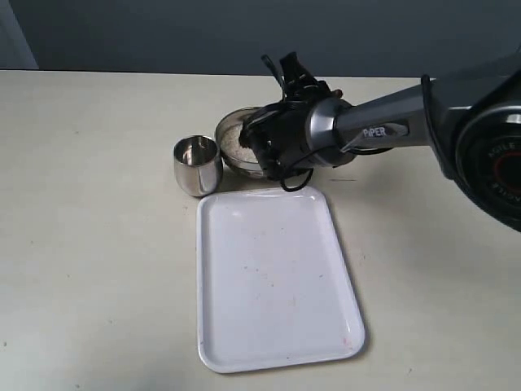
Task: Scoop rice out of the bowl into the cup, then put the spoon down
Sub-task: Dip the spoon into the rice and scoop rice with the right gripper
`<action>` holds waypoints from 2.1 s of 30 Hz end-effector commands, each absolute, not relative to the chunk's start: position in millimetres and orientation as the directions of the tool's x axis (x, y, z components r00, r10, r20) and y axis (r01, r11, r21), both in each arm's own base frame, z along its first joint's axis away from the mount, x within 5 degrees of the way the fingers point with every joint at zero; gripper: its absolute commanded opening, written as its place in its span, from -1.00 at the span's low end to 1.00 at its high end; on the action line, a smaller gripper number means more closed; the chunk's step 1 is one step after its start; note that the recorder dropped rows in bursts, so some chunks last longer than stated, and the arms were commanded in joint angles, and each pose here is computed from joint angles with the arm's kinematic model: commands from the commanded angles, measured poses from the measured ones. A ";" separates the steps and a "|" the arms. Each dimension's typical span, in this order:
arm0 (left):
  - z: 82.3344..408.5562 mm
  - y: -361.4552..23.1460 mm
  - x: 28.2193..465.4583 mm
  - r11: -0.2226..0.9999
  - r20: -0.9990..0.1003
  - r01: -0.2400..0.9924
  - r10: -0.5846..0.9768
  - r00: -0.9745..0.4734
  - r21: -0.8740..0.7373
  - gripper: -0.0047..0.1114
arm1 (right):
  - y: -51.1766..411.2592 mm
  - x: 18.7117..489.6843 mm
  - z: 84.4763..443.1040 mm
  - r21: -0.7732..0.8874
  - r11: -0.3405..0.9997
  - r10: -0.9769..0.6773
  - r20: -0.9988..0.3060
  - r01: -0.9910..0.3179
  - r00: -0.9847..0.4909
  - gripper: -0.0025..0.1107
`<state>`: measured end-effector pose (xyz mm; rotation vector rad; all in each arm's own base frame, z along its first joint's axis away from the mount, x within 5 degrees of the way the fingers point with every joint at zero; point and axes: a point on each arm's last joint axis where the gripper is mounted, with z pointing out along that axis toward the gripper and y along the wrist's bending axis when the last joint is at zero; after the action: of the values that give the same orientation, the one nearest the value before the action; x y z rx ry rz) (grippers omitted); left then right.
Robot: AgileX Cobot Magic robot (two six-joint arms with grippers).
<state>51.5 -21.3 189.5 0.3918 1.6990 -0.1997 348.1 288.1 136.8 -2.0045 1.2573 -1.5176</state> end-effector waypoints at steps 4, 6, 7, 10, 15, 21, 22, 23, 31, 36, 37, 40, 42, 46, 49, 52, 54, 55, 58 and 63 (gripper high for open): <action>191.9 -21.2 51.3 0.926 -0.985 0.367 0.135 -0.105 0.087 -0.91 | 288.5 346.0 131.2 -0.675 -0.528 -0.818 0.567 -0.515 0.094 -0.97; 191.9 -21.2 51.3 0.926 -0.985 0.367 0.135 -0.105 0.087 -0.91 | 287.5 345.3 129.4 -0.664 -0.522 -0.820 0.564 -0.535 0.100 -0.97; 191.9 -21.2 51.3 0.926 -0.985 0.367 0.135 -0.105 0.087 -0.91 | 287.3 345.0 129.1 -0.664 -0.517 -0.822 0.561 -0.540 0.098 -0.97; 191.9 -21.2 51.3 0.926 -0.985 0.367 0.135 -0.105 0.087 -0.91 | 281.7 347.5 130.3 -0.667 -0.484 -0.836 0.543 -0.566 0.075 -0.97; 191.9 -21.2 51.3 0.926 -0.985 0.367 0.135 -0.105 0.087 -0.91 | 272.0 349.6 135.6 -0.677 -0.377 -0.884 0.466 -0.633 0.028 -0.97; 191.9 -21.2 51.3 0.926 -0.985 0.367 0.135 -0.105 0.087 -0.91 | 264.4 352.6 144.4 -0.687 -0.287 -0.920 0.392 -0.667 -0.007 -0.97; 191.9 -21.2 51.3 0.926 -0.985 0.367 0.135 -0.105 0.087 -0.91 | 264.3 352.3 145.6 -0.688 -0.271 -0.927 0.374 -0.674 -0.010 -0.97; 191.9 -21.2 51.3 0.926 -0.985 0.367 0.135 -0.105 0.087 -0.91 | 263.7 352.1 146.7 -0.687 -0.250 -0.934 0.356 -0.682 -0.016 -0.97; 191.9 -21.2 51.3 0.926 -0.985 0.367 0.135 -0.105 0.087 -0.91 | 265.7 345.0 143.2 -0.645 -0.145 -0.963 0.265 -0.750 -0.041 -0.97; 191.9 -21.2 51.3 0.926 -0.985 0.367 0.135 -0.105 0.087 -0.91 | 258.5 344.8 139.8 -0.605 -0.050 -0.969 0.221 -0.794 -0.107 -0.97; 191.9 -21.2 51.3 0.926 -0.985 0.367 0.135 -0.105 0.087 -0.91 | 257.5 344.1 139.9 -0.597 -0.038 -0.969 0.219 -0.801 -0.117 -0.97; 191.9 -21.2 51.3 0.926 -0.985 0.367 0.135 -0.105 0.087 -0.91 | 253.4 343.1 142.9 -0.558 -0.037 -0.970 0.221 -0.829 -0.106 -0.97; 191.9 -21.2 51.3 0.926 -0.985 0.367 0.135 -0.105 0.087 -0.91 | 251.9 342.3 145.4 -0.537 -0.035 -0.972 0.215 -0.843 -0.096 -0.97; 191.9 -21.2 51.3 0.926 -0.985 0.367 0.135 -0.105 0.087 -0.91 | 249.2 341.2 149.2 -0.508 -0.014 -0.976 0.195 -0.861 -0.099 -0.97; 191.9 -21.2 51.3 0.926 -0.985 0.367 0.135 -0.105 0.087 -0.91 | 245.2 341.3 151.4 -0.493 -0.008 -0.973 0.203 -0.870 -0.106 -0.97; 191.9 -21.2 51.3 0.926 -0.985 0.367 0.135 -0.105 0.087 -0.91 | 242.8 341.7 153.5 -0.484 -0.003 -0.974 0.201 -0.875 -0.108 -0.97; 191.9 -21.2 51.3 0.926 -0.985 0.367 0.135 -0.105 0.087 -0.91 | 241.0 342.3 156.2 -0.484 -0.002 -0.974 0.200 -0.875 -0.108 -0.97; 191.9 -21.2 51.3 0.926 -0.985 0.367 0.135 -0.105 0.087 -0.91 | 241.0 342.3 156.3 -0.484 -0.002 -0.974 0.199 -0.875 -0.108 -0.97; 191.9 -21.2 51.3 0.926 -0.985 0.367 0.135 -0.105 0.087 -0.91 | 240.2 341.6 156.7 -0.474 -0.020 -0.972 0.216 -0.880 -0.094 -0.97; 191.9 -21.2 51.3 0.926 -0.985 0.367 0.135 -0.105 0.087 -0.91 | 240.1 340.0 156.9 -0.459 -0.022 -0.972 0.218 -0.888 -0.089 -0.97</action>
<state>51.5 -21.3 189.5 0.3918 1.6990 -0.1997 340.1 242.6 151.3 -1.9978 2.0654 -0.7463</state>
